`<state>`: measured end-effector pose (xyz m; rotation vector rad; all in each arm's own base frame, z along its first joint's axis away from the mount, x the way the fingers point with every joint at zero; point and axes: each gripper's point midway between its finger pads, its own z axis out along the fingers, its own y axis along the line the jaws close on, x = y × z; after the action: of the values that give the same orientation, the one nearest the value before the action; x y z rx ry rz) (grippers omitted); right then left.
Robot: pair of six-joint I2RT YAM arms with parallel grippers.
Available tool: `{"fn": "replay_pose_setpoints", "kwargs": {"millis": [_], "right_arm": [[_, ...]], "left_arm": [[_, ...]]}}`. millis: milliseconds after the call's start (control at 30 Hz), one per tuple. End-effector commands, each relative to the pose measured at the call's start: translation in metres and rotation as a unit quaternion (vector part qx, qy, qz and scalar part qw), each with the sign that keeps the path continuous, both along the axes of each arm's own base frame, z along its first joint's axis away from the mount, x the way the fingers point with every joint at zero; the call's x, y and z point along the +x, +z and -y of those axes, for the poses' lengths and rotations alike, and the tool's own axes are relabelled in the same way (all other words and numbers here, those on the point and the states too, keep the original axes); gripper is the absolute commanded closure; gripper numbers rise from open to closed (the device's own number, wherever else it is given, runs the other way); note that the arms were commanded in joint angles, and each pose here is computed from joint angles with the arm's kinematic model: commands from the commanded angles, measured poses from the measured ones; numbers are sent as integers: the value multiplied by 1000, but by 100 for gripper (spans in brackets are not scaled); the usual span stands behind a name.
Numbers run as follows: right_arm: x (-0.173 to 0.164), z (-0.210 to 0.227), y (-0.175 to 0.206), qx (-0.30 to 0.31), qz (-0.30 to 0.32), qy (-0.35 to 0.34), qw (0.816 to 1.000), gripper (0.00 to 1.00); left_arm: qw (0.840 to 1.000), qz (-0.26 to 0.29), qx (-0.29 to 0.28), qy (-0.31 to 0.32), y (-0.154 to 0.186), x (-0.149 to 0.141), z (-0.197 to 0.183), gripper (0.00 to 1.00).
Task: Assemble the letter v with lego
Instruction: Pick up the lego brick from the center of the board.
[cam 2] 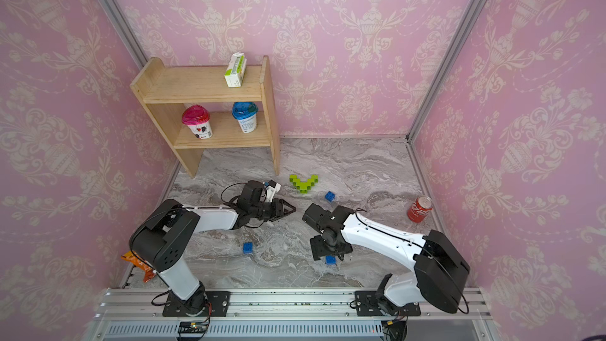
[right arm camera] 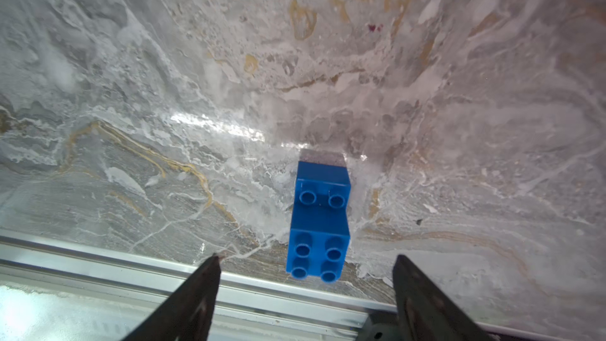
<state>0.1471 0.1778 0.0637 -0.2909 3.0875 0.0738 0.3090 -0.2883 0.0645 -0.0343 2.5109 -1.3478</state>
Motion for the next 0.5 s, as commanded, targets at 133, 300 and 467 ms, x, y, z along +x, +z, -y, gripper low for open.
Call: {"fn": "replay_pose_setpoints", "kwargs": {"millis": [133, 300, 467], "right_arm": [[9, 10, -23, -27, 30, -37, 999, 26], [15, 1, -28, -10, 35, -32, 999, 42], [11, 5, -35, -18, 21, -33, 999, 54]], "left_arm": [[1000, 20, -12, 6, 12, 5, 7, 43], [1000, 9, -6, 10, 2, -3, 4, 43], [1000, 8, -6, 12, 1, -3, 3, 43]]}}
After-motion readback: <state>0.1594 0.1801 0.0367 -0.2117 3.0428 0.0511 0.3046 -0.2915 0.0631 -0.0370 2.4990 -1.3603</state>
